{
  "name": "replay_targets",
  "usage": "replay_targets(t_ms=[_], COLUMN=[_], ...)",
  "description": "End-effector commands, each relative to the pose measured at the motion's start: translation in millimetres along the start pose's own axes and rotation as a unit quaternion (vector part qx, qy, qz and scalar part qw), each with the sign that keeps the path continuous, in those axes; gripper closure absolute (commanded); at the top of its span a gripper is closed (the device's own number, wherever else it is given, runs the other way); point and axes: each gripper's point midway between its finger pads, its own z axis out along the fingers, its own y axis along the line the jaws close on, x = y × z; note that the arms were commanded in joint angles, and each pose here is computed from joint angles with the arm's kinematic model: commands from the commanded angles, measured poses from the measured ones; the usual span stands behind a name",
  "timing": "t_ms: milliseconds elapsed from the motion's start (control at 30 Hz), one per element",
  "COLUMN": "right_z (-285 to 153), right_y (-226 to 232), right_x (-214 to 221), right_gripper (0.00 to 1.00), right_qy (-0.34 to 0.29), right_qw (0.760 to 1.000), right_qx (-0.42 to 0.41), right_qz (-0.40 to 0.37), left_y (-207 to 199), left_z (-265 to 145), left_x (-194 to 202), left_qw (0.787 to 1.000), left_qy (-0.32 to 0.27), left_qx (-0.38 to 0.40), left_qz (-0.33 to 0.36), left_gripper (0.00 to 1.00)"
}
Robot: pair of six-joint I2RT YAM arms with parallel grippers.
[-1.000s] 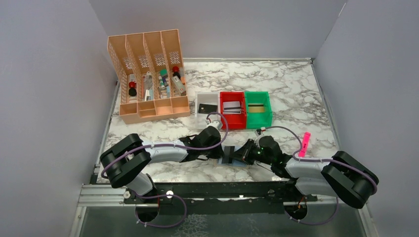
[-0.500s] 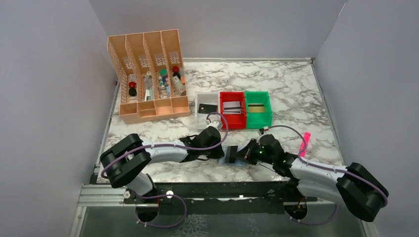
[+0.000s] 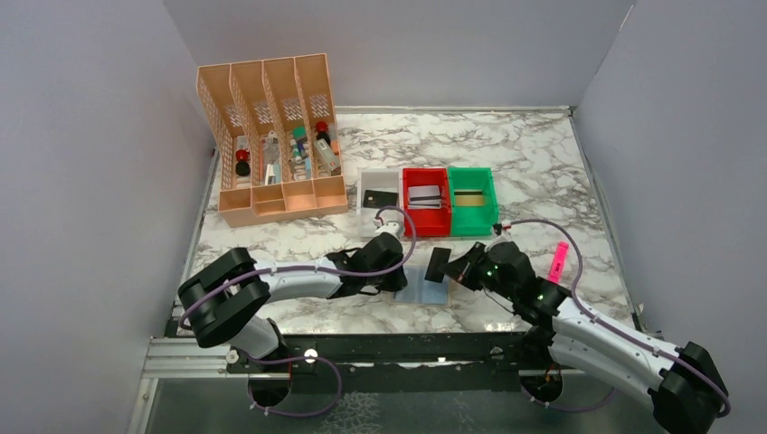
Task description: Take the credit cards out of the card holder
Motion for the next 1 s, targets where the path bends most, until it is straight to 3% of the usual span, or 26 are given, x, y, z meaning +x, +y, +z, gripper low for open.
replay_targets(t_ms=[0,200,433,633,767,967], right_z=[-8.6,-15.6,-19.8,-8.4,12.3,48.1], right_y=[10.2,34.6,81.0,122.6,133.7,145.8], right_x=[-29.7,-51.6,-66.6,-72.7,-82.7,-95.6], right_gripper=[0.99,0.99,0.99,0.99,0.99,0.99], right_qy=[-0.058,-0.097,-0.116,-0.110,-0.103,-0.095], right_qw=[0.996,0.983,0.944,0.897,0.877,0.830], right_qx=[0.001,-0.031,-0.102,-0.154,-0.136,-0.101], right_qz=[-0.067,-0.156,-0.292,-0.399,-0.449,-0.540], left_y=[20.8,9.7,39.1,83.7,105.9,125.8], left_z=[-11.3,-37.2,-82.5,-127.8,-157.7,-174.2], left_x=[-0.9,-39.5,-87.9,-127.5,-145.9,-141.2], left_qw=[0.999,0.995,0.980,0.968,0.951,0.936], left_qy=[-0.010,-0.077,-0.141,-0.178,-0.218,-0.234], left_qx=[-0.047,-0.048,-0.133,-0.174,-0.218,-0.259], left_qz=[0.021,0.036,0.044,0.010,0.019,0.044], left_gripper=[0.79,0.44,0.12,0.01,0.01,0.01])
